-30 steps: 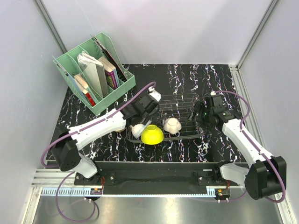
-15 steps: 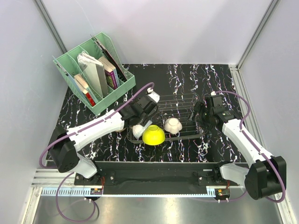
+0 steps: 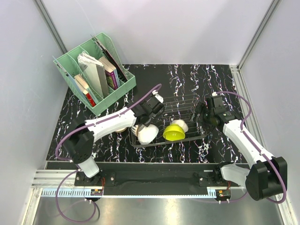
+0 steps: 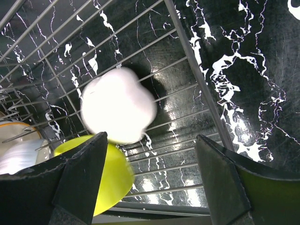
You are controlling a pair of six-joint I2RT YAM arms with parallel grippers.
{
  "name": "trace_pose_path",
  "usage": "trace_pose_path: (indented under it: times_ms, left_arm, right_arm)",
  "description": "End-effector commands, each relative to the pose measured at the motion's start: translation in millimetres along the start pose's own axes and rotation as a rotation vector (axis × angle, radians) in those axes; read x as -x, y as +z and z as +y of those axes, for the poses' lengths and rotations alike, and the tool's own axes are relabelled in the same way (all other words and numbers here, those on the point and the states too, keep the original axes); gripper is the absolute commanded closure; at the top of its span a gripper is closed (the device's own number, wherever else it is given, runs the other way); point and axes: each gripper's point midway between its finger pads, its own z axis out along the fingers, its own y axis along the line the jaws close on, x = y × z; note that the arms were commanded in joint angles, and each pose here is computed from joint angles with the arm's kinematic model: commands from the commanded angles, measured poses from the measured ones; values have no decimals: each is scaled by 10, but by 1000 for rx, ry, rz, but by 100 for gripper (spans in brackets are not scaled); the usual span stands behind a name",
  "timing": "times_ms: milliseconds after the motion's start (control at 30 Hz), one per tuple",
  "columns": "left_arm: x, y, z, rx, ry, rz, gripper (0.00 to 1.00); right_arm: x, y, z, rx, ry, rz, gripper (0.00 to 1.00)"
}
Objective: Unload the bowls from the dish rack
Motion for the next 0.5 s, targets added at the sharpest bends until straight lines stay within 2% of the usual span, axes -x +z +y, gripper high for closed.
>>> trace_pose_path:
  times_ms: [0,67,167,233,300,333,400,433,467]
  left_arm:
    - [-380,18,-45,-15,81,134,38]
    - [-364,16,-23,-5,88,129,40]
    - [-342,26,15,15,99,128,48]
    - [-318,30,21,21,102,125,63]
    - [-301,26,35,30,96,124,68]
    - [-286,19,36,32,96,121,76]
    - [-274,21,47,40,94,120,81]
    - [-257,19,54,44,95,117,86]
    - [-247,14,66,50,92,113,87]
  right_arm:
    - [-24,2,-217,-88,-12,-10,17]
    - [-29,12,-214,-88,-9,-5,16]
    - [-34,7,-216,-88,-6,-6,17]
    - [-26,-5,-216,-86,-6,-12,16]
    - [-33,-3,-216,-85,-1,-11,16]
    - [-36,-4,-219,-85,-1,-11,16]
    - [-46,4,-222,-87,2,-7,16]
    - [-50,10,-225,-88,4,-6,17]
    - [-65,14,-225,-86,8,-1,17]
